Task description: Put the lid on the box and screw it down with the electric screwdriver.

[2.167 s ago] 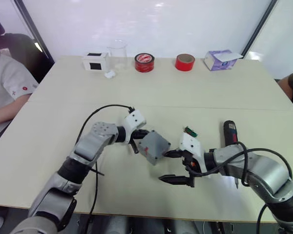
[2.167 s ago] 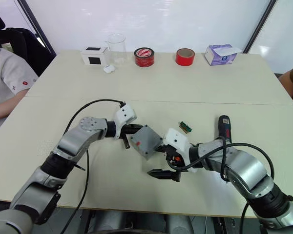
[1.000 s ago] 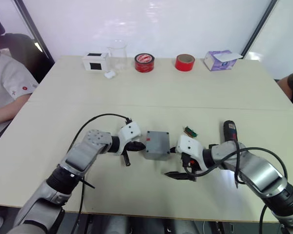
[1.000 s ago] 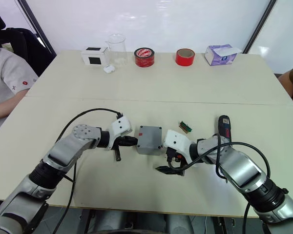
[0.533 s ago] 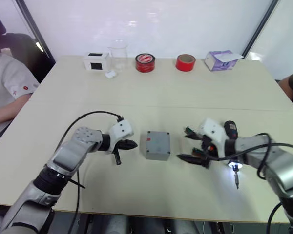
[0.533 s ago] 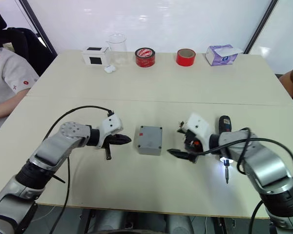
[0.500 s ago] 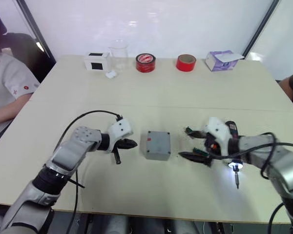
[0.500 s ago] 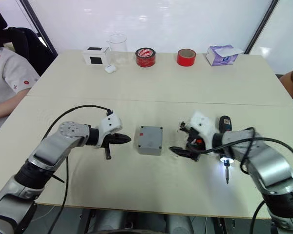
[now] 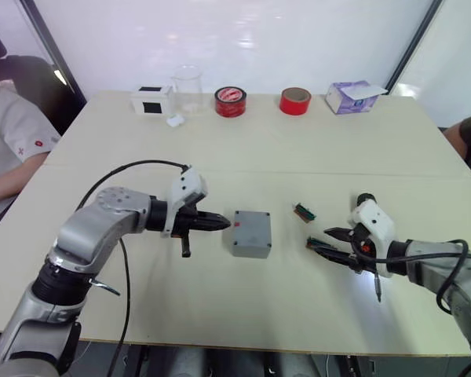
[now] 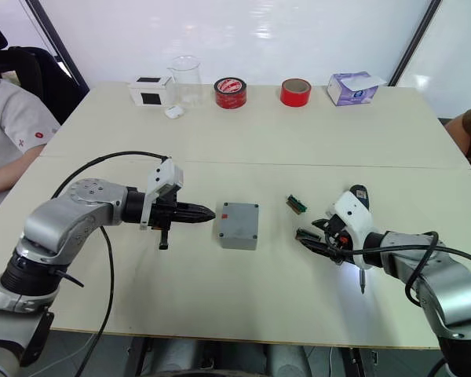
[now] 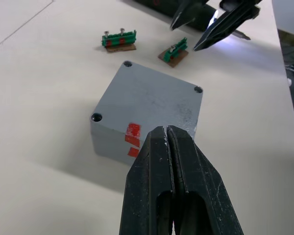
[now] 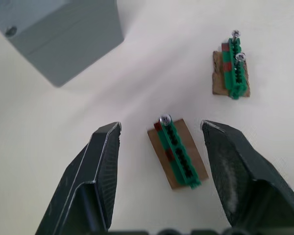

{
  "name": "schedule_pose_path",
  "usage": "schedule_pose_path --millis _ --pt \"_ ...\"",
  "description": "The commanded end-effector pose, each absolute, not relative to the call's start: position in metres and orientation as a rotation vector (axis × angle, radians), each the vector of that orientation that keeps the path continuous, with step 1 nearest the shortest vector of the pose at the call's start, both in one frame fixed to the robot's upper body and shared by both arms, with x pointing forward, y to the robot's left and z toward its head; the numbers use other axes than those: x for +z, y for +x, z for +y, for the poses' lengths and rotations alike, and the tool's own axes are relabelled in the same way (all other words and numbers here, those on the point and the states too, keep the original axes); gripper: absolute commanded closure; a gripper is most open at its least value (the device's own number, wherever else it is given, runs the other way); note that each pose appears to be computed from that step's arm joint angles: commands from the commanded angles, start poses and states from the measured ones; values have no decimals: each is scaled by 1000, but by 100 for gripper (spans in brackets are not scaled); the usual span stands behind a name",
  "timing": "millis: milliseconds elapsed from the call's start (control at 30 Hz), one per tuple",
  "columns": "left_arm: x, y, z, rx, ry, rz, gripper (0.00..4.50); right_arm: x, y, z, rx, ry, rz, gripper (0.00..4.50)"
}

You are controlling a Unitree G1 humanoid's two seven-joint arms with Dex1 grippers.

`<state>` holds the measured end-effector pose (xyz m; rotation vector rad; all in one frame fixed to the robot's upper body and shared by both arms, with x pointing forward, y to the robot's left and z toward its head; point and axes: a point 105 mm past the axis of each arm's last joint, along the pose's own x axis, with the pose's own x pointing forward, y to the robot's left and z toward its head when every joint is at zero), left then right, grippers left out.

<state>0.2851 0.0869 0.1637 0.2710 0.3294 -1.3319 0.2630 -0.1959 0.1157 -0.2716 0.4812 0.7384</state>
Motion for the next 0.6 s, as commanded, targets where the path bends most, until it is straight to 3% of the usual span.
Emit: schedule_pose_path --millis 33,133,200,600 --pt "175 282 81 -1351 303 282 450 117 268 -193 739 -291 448 186" --pt "176 283 79 -1348 300 277 450 114 271 -191 743 -288 445 254" --pt "176 283 79 -1347 300 277 450 113 271 -191 745 -291 446 322" --pt "175 284 80 -1334 298 275 450 110 277 -189 742 -297 440 322"
